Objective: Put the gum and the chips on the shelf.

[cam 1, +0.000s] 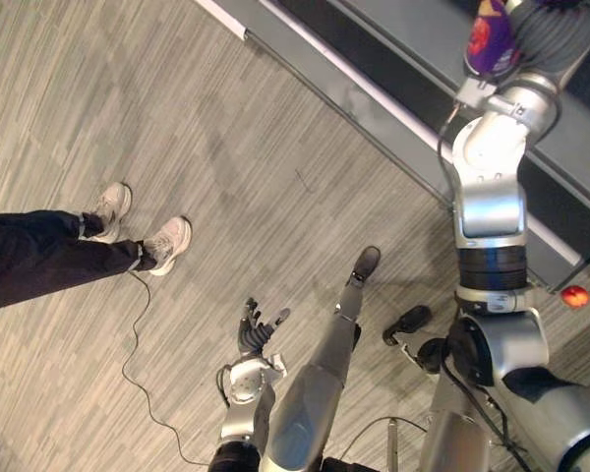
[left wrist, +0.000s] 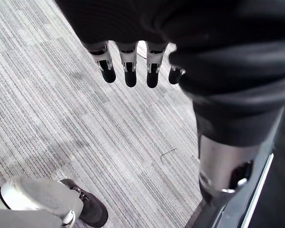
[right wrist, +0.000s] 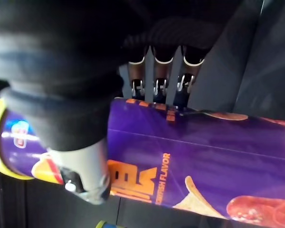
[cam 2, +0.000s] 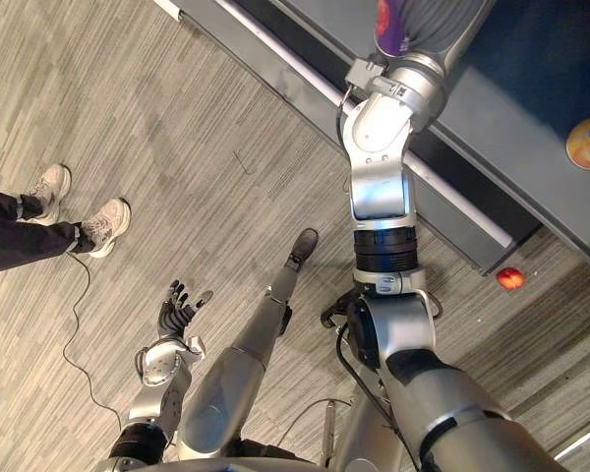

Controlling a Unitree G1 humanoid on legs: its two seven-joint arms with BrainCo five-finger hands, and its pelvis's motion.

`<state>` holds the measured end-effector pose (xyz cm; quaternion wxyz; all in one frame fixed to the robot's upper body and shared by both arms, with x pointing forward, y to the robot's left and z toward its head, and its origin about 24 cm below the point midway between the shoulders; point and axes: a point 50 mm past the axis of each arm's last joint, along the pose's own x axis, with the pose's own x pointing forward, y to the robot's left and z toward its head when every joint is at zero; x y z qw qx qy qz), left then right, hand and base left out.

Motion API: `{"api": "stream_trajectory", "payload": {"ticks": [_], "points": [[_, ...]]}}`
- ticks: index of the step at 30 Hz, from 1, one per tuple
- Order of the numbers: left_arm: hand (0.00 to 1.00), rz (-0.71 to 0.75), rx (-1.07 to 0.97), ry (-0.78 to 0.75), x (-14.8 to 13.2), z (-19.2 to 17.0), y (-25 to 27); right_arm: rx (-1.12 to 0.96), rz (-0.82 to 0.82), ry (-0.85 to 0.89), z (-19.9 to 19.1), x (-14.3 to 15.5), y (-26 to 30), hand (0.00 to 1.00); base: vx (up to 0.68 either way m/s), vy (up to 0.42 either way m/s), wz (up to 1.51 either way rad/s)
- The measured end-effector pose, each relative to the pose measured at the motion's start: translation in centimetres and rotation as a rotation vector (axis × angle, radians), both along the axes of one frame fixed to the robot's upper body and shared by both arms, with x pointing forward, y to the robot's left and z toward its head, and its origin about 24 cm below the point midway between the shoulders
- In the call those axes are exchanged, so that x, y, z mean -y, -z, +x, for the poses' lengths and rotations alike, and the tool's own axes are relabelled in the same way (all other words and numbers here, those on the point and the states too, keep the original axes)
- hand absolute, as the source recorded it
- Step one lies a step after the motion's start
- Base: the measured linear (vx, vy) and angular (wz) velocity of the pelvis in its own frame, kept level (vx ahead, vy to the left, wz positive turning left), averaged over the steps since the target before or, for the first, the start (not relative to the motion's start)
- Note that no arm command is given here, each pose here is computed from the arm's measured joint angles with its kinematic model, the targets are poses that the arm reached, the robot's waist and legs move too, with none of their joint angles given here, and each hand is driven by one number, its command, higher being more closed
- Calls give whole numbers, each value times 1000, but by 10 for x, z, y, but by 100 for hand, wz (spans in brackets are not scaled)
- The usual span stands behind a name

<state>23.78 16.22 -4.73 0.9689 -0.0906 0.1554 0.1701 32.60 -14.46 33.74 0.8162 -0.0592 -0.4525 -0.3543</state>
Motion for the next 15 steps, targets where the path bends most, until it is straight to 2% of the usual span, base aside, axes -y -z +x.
{"api": "stream_trajectory", "payload": {"ticks": [6, 7, 15], "points": [[0, 2, 14, -1, -1, 1, -3, 17, 32, 29, -2, 8, -3, 100, -30, -51, 11], [0, 2, 17, -1, -1, 1, -3, 20, 32, 28, -2, 8, -4, 0, -41, -59, 2], [0, 2, 13, -1, -1, 0, -3, 69, 26, 56, -7, 13, -17, 0, -36, -46, 0]]}}
